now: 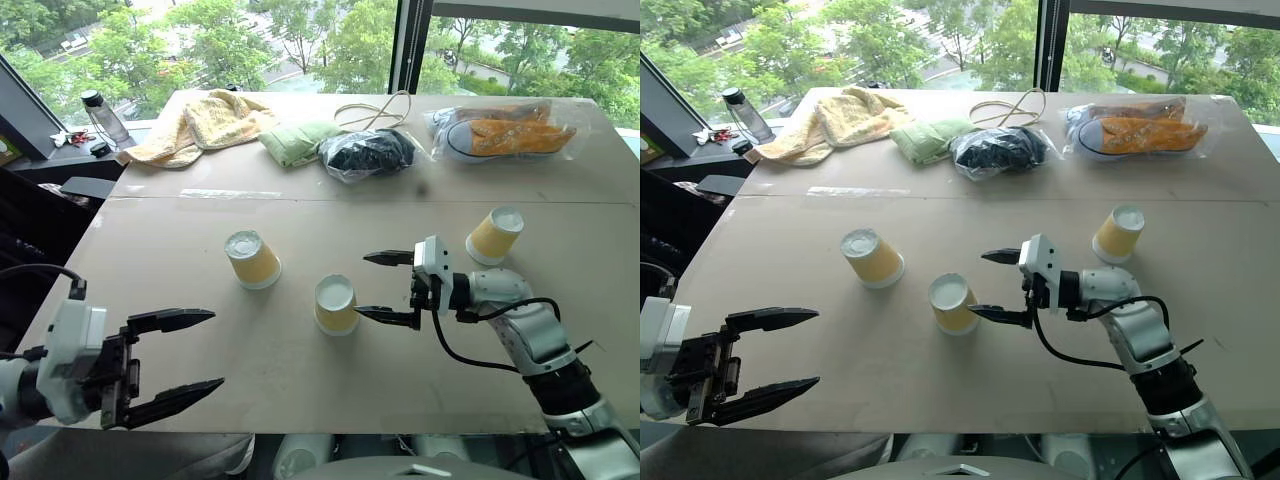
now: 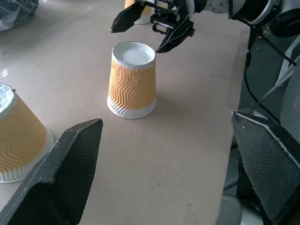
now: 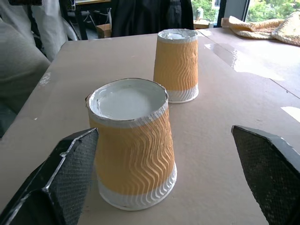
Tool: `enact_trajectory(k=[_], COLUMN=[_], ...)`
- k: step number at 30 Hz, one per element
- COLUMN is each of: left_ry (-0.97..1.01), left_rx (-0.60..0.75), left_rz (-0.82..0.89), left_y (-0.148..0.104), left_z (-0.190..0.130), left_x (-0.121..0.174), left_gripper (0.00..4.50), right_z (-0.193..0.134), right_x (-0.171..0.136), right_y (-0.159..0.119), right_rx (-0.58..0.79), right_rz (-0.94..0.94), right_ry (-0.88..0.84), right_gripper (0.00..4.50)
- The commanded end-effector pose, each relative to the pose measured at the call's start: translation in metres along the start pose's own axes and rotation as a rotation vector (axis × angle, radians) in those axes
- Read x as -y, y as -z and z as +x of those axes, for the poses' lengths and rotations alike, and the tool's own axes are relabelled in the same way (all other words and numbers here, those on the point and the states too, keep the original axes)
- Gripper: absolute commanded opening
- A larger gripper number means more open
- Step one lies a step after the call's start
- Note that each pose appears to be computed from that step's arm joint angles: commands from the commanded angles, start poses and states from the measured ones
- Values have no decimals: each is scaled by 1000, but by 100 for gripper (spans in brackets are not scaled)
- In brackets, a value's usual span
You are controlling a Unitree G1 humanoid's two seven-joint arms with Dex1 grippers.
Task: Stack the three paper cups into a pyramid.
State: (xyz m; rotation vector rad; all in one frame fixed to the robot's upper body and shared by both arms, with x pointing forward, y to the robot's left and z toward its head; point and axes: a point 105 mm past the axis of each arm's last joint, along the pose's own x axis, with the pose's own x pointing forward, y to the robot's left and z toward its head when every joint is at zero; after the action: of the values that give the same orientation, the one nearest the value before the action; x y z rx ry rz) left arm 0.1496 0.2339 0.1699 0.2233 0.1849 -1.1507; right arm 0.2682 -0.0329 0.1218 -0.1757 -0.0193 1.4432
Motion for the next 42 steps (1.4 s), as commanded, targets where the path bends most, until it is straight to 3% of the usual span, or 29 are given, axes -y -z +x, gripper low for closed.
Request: enact_trajectory(k=[1,13,16,19,20,27,35,42], left_ry=[-11,-44,-44,-35,-30,24,126,154], left_rx=[22,33,31,34,37,100,204,202], left_rz=[11,-9,-9,-7,-6,20,77,86], left_y=[-6,-3,-3,-4,-4,-15,-43,-48], left_z=[0,3,3,5,6,28,82,89], left_x=[7,13,12,10,10,4,-12,-21], left_gripper=[450,450,450,450,450,450,450,450], right_z=[14,49,48,45,43,5,-82,-96], right_x=[-5,-12,-11,-9,-7,19,67,69], right_y=[-8,-9,-9,-10,-12,-21,-2,8], right_rx=[8,12,11,14,18,26,-50,-75], right_rz=[-29,-35,-33,-27,-22,5,52,43], right_ry=[-86,-182,-174,-156,-146,47,502,574], right_gripper=[449,449,379,239,225,225,225,225])
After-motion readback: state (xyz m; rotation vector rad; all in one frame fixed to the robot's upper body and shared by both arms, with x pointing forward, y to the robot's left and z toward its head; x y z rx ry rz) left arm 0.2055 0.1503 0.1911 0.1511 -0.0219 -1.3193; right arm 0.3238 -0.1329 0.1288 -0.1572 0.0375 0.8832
